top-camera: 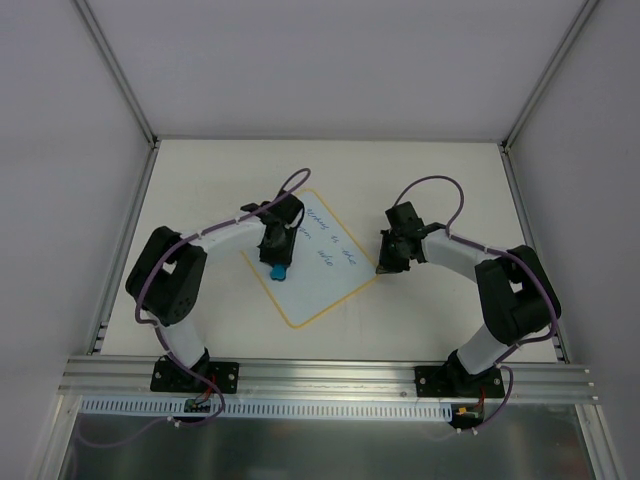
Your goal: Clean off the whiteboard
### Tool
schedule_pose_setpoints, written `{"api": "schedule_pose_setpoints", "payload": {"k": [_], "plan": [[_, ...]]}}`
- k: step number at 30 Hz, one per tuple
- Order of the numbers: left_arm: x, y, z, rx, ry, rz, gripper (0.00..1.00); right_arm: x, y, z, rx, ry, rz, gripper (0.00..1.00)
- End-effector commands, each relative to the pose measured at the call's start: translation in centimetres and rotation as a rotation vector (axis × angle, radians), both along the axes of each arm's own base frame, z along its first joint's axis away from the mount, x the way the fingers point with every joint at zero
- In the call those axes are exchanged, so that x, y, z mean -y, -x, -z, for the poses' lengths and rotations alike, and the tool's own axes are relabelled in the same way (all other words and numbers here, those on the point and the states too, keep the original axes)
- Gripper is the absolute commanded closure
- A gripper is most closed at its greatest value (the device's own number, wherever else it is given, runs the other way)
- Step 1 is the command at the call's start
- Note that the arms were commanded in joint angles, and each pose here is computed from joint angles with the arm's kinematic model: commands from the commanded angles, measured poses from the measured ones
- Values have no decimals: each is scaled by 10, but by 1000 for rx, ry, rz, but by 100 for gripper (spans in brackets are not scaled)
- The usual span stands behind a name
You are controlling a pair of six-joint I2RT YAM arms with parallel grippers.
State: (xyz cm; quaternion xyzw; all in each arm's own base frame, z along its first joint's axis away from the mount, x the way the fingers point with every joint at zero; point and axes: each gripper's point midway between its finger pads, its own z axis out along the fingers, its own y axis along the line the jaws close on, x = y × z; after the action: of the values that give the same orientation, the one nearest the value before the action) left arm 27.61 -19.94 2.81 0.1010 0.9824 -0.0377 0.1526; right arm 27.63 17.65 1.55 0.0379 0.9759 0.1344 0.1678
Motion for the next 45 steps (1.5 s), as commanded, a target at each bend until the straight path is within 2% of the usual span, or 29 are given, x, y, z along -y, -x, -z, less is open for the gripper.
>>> {"api": "schedule_pose_setpoints", "payload": {"k": [1,6,9,12,15,19,23,25,28,33,37,45], "plan": [[-63,-3,5,-14,-170,-83,100,23,32,30,-124,117,-10,100],[-91,-28,-1,12,-202,-133,100,23,32,31,-125,118,-10,100],[-80,-32,-4,8,-157,-121,100,24,32,31,-126,120,-10,100],[-60,-19,0,-34,-90,-111,100,23,30,31,-122,117,-12,100],[-43,-6,6,-47,-106,-53,100,22,30,32,-125,118,-12,100],[12,21,12,-87,-59,77,100,23,29,32,-124,121,-9,100],[57,69,26,-168,-32,200,100,22,29,30,-121,120,-12,100],[63,83,32,-205,-28,218,100,22,29,31,-121,120,-11,100],[67,85,26,-192,-17,226,100,22,30,32,-127,119,-10,100],[61,61,3,-92,-8,182,100,24,32,33,-130,122,-10,100],[21,12,-7,-32,-33,23,100,23,31,32,-127,122,-14,100],[-55,-87,-26,129,-209,-90,100,22,29,31,-122,120,-19,100]]}}
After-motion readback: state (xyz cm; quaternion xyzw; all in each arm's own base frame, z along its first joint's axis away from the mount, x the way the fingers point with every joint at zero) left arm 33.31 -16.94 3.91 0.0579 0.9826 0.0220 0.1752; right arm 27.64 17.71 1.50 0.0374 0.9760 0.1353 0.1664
